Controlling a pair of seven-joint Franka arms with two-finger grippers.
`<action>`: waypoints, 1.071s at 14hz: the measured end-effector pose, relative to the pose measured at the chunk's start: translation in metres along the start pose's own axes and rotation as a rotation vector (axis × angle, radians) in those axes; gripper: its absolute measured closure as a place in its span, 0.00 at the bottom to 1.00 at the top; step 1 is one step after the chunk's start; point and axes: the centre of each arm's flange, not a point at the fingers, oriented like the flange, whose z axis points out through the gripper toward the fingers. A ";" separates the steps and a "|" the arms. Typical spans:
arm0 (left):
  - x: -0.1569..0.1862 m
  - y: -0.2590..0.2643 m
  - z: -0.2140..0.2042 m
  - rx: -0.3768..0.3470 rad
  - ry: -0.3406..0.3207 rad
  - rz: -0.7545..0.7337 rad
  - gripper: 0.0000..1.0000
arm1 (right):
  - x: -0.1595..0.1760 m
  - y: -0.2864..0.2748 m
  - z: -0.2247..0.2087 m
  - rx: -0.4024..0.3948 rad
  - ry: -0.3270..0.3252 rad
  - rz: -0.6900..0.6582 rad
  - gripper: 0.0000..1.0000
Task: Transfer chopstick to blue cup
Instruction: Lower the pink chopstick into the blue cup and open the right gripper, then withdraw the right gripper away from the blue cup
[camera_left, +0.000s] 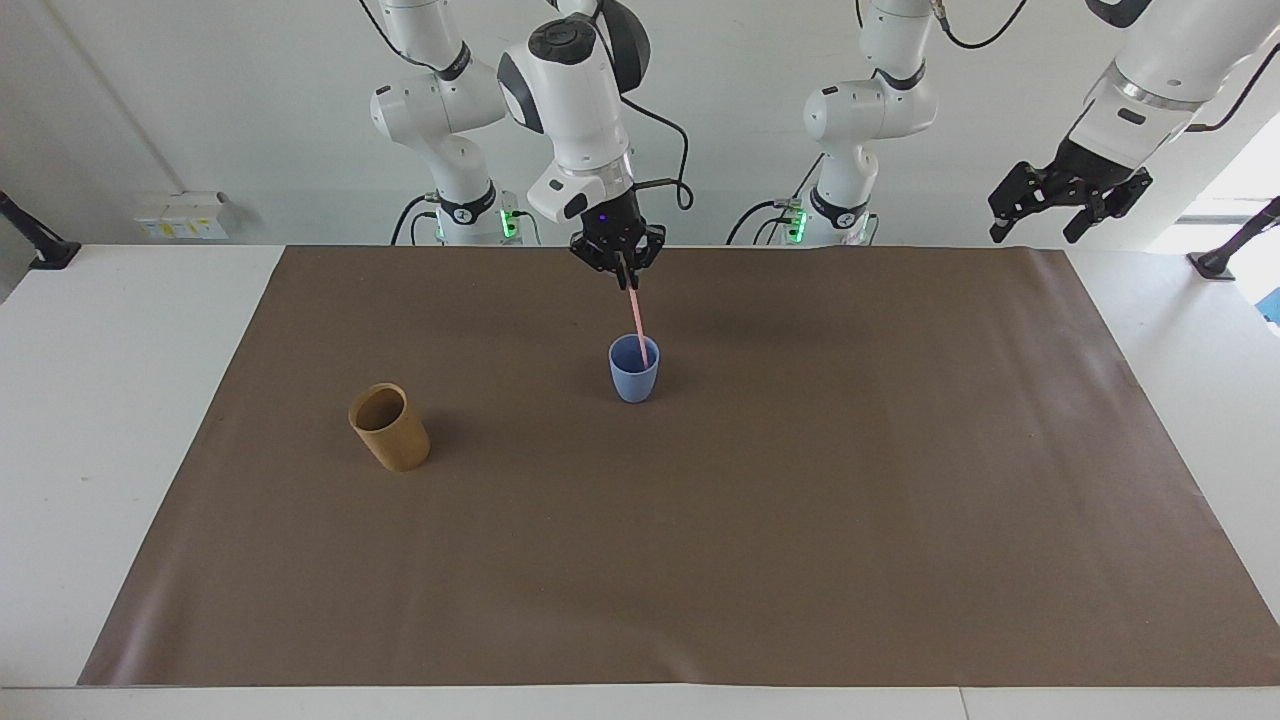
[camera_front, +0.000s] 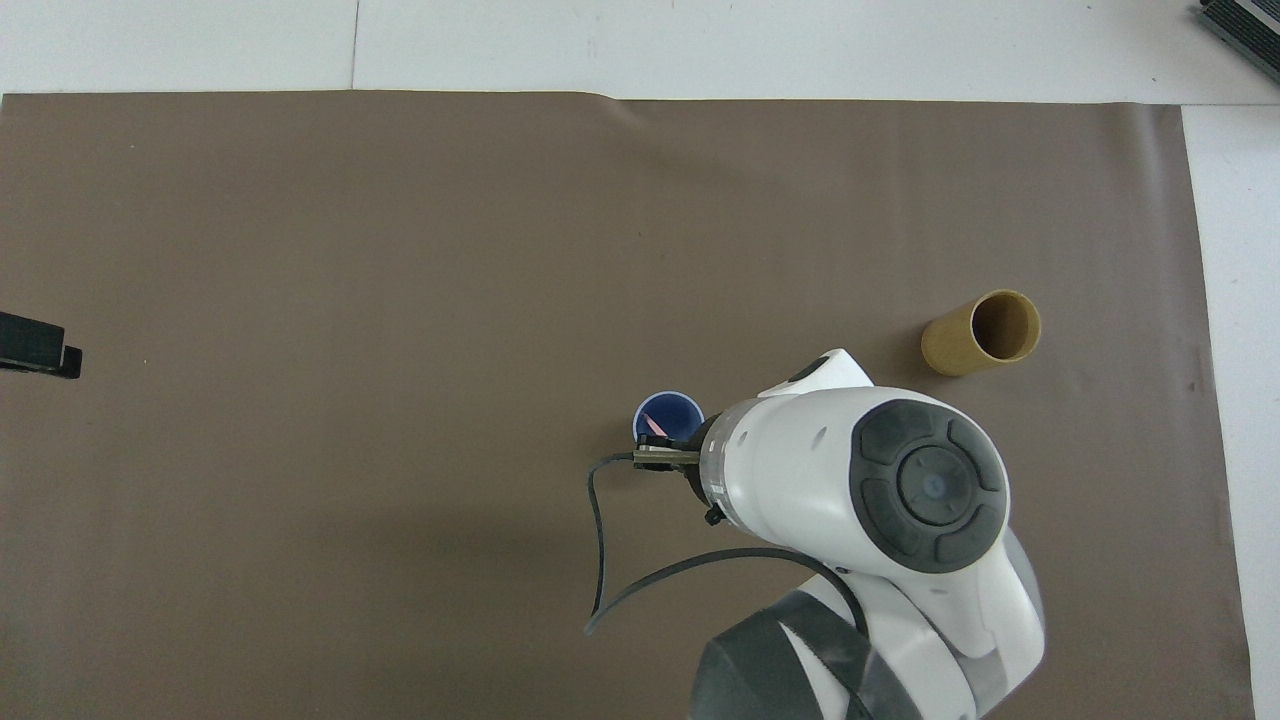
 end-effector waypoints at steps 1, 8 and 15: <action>0.000 0.001 0.000 0.000 0.000 0.001 0.00 | 0.000 0.000 0.000 -0.006 0.005 -0.004 0.71; -0.001 -0.008 -0.001 -0.001 0.000 -0.015 0.00 | 0.027 0.044 -0.045 -0.013 0.067 0.065 0.15; -0.001 -0.008 -0.001 -0.001 0.000 -0.015 0.00 | 0.053 0.120 -0.120 -0.075 0.149 0.131 0.00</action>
